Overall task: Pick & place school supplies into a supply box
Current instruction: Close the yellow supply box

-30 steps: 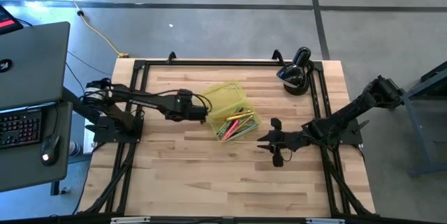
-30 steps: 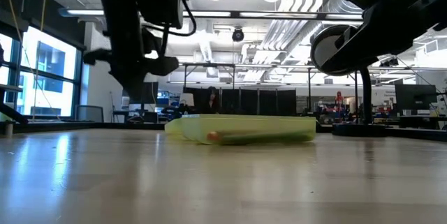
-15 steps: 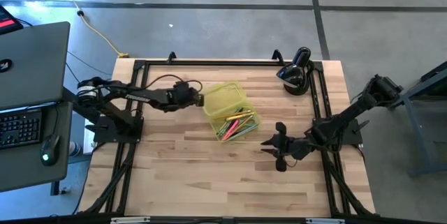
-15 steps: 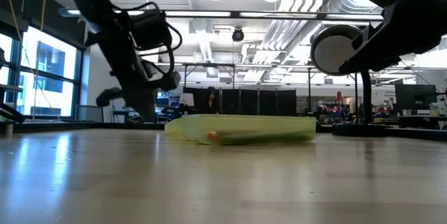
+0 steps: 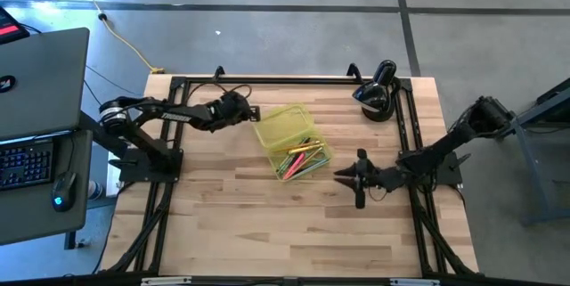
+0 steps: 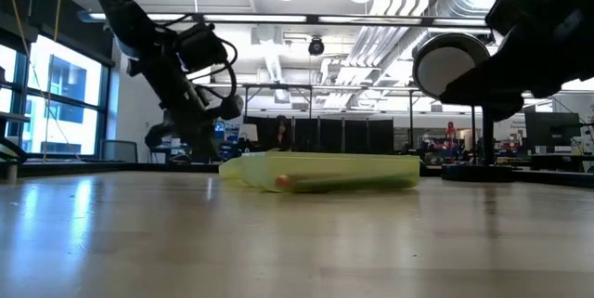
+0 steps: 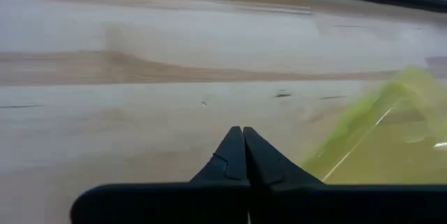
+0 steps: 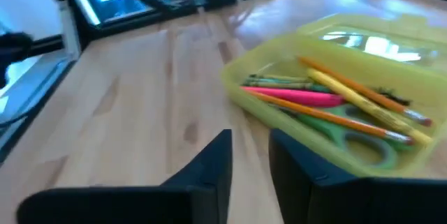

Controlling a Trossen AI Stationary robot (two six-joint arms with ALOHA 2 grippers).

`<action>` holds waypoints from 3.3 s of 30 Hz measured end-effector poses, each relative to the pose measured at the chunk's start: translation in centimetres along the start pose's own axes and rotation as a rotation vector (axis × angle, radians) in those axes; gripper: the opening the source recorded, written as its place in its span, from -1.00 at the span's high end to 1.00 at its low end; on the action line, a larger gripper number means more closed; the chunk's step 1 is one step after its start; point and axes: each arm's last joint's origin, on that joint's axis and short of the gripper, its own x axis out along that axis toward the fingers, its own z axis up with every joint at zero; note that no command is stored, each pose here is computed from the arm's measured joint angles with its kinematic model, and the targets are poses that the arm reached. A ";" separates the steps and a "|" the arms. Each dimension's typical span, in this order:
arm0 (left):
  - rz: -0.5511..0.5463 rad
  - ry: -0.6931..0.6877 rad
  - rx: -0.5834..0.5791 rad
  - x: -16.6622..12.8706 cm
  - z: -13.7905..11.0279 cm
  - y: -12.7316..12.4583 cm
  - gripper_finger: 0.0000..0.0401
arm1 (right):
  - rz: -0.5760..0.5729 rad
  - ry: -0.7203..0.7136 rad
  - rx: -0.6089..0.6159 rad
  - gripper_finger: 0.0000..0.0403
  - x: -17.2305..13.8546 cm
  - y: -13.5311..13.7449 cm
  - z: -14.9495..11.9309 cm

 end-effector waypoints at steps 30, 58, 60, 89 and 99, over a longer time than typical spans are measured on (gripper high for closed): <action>-0.256 0.104 0.010 5.5 -0.9 -1.8 0.95 | -0.213 0.253 -0.016 1.00 10.0 -3.6 -1.9; -0.400 0.006 0.122 5.5 1.3 -2.0 0.74 | 0.009 0.307 0.040 1.00 10.7 -1.0 -1.8; -0.399 -0.003 0.140 5.5 1.4 -2.1 0.59 | 0.008 0.304 0.041 1.00 10.7 -1.0 -1.8; -0.408 -0.058 0.206 6.2 1.2 -2.2 0.24 | 0.017 0.280 0.046 1.00 10.8 -1.0 -1.5; -0.309 0.033 0.287 6.6 2.9 -4.2 0.29 | 0.060 0.265 0.061 1.00 10.8 -0.8 -1.3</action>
